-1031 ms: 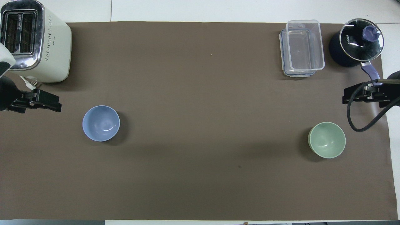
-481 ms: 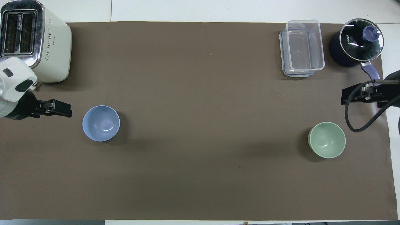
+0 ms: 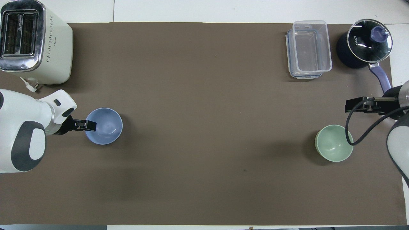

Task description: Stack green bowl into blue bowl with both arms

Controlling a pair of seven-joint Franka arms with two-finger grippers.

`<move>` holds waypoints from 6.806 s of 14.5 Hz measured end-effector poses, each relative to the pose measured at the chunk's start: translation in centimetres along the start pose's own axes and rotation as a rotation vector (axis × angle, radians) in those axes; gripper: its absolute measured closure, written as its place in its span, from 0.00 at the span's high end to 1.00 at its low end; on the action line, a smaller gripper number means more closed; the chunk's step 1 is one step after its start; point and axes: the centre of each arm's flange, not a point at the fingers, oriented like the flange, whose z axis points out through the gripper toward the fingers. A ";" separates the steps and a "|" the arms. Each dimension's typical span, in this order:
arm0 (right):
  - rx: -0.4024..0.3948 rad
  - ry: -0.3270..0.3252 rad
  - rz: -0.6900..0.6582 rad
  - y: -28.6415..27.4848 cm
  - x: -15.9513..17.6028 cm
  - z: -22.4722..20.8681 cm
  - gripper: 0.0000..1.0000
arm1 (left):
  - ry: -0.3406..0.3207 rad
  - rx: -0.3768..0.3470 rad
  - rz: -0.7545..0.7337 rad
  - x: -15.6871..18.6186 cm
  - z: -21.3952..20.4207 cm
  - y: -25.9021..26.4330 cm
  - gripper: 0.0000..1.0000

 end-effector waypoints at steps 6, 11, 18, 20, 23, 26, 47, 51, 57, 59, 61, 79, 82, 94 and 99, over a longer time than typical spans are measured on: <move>-0.002 -0.021 0.028 7.5 -4.0 8.7 1.00 | 0.004 0.001 0.004 -0.1 2.0 0.0 0.65; 0.036 -0.030 0.035 9.1 -5.3 14.2 1.00 | 0.010 0.001 0.004 -0.2 2.2 0.0 0.17; 0.092 -0.051 -0.067 10.1 -7.0 18.5 1.00 | -0.046 -0.011 -0.044 2.5 -2.2 0.8 0.04; 0.093 -0.055 -0.071 9.9 -7.4 18.9 0.96 | -0.056 -0.050 -0.116 5.0 -5.5 5.5 0.04; 0.092 -0.055 -0.074 9.7 -7.5 19.1 0.76 | -0.061 -0.055 -0.147 5.0 -5.8 17.8 0.04; 0.092 -0.055 -0.073 9.7 -7.5 19.1 0.38 | -0.044 -0.099 -0.170 1.6 -3.5 28.5 0.04; 0.149 0.055 -0.051 -21.6 -8.2 4.8 0.04 | -0.089 -0.115 -0.212 3.4 -9.0 24.0 1.00; 0.189 0.044 -0.087 -29.2 -8.2 6.9 0.04 | -0.104 -0.121 -0.176 5.9 -13.6 11.6 1.00; 0.184 0.020 -0.124 -32.8 -7.8 11.2 0.04 | -0.132 -0.039 -0.016 3.9 -18.9 0.7 1.00; 0.179 0.011 -0.123 -32.7 -7.7 11.7 0.04 | -0.141 -0.033 -0.001 2.8 -21.5 0.2 1.00; 0.173 0.001 -0.124 -32.6 -8.0 12.2 0.04 | -0.151 -0.030 0.006 2.0 -23.9 0.5 1.00; 0.153 -0.032 -0.149 -33.1 -9.7 13.4 0.04 | -0.113 -0.007 0.040 2.1 -24.8 0.9 1.00; 0.153 -0.032 -0.148 -33.0 -9.7 13.4 0.04 | -0.099 -0.005 0.038 2.3 -24.9 0.9 1.00; 0.182 0.028 -0.101 -30.2 -7.7 9.6 0.90 | -0.037 0.030 0.004 3.0 -25.1 0.6 1.00; 0.168 0.040 0.010 -19.7 -4.6 4.7 1.00 | -0.037 0.043 0.003 3.0 -25.1 0.4 1.00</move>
